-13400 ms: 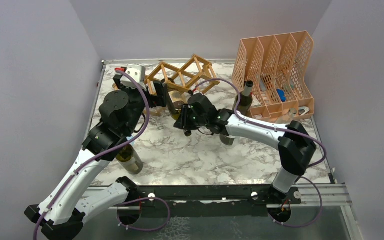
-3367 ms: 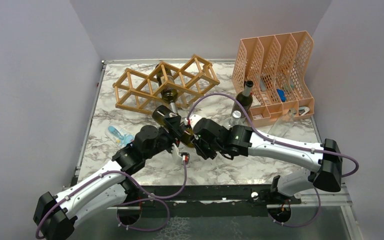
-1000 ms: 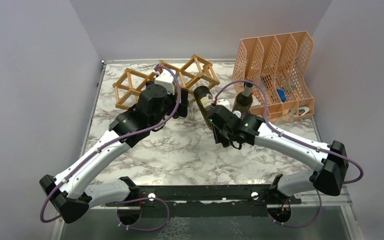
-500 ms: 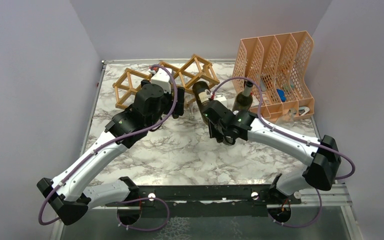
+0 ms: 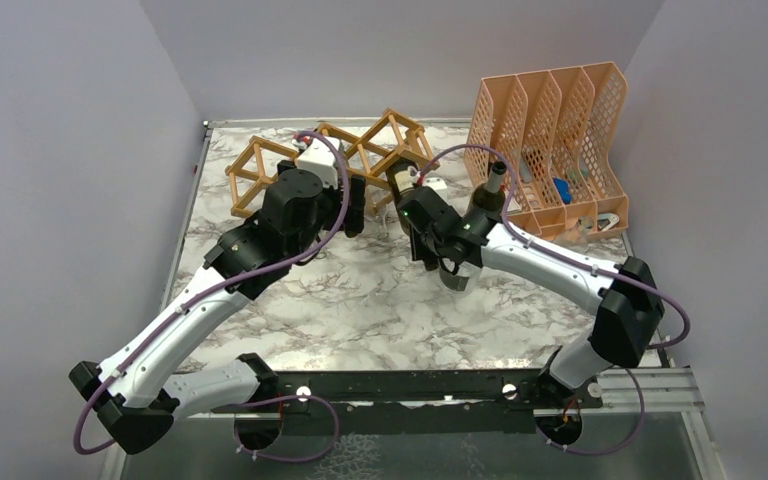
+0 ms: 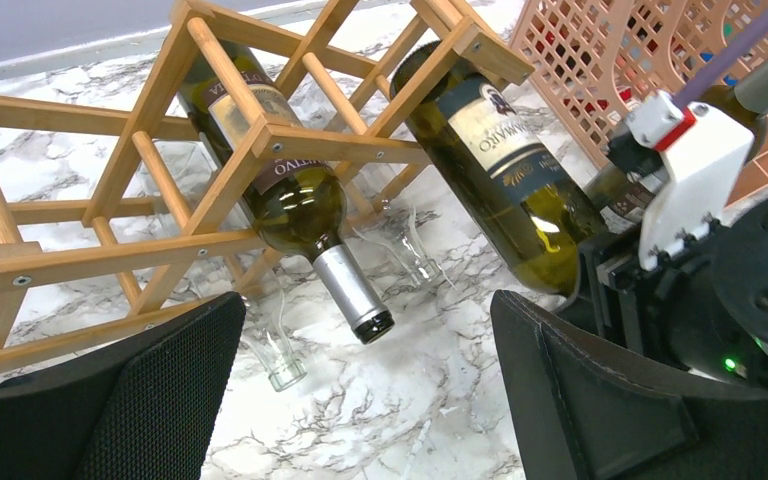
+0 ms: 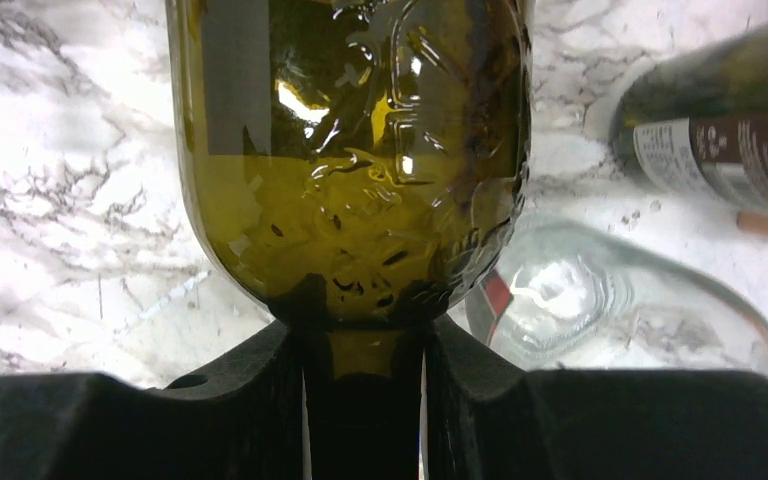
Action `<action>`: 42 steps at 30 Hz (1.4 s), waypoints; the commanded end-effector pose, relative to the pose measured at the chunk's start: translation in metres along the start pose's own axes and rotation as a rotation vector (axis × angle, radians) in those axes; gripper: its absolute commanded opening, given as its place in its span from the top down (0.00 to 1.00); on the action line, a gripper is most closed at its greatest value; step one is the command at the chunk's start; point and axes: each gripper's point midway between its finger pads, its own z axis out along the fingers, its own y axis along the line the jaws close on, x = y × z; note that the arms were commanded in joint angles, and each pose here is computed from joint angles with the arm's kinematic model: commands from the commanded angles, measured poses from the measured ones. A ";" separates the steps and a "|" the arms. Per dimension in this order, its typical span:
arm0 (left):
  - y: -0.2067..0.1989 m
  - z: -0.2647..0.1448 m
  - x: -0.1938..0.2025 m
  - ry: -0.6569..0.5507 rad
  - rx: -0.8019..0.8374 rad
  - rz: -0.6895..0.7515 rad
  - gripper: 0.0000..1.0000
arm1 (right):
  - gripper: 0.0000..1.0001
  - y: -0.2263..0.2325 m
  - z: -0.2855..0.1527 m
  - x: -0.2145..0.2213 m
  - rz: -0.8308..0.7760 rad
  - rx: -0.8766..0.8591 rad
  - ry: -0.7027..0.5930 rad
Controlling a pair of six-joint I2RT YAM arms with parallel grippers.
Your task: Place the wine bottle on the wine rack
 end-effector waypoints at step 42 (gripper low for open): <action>0.004 -0.019 -0.024 -0.037 0.004 -0.035 0.01 | 0.50 0.009 0.086 -0.134 -0.166 -0.006 -0.202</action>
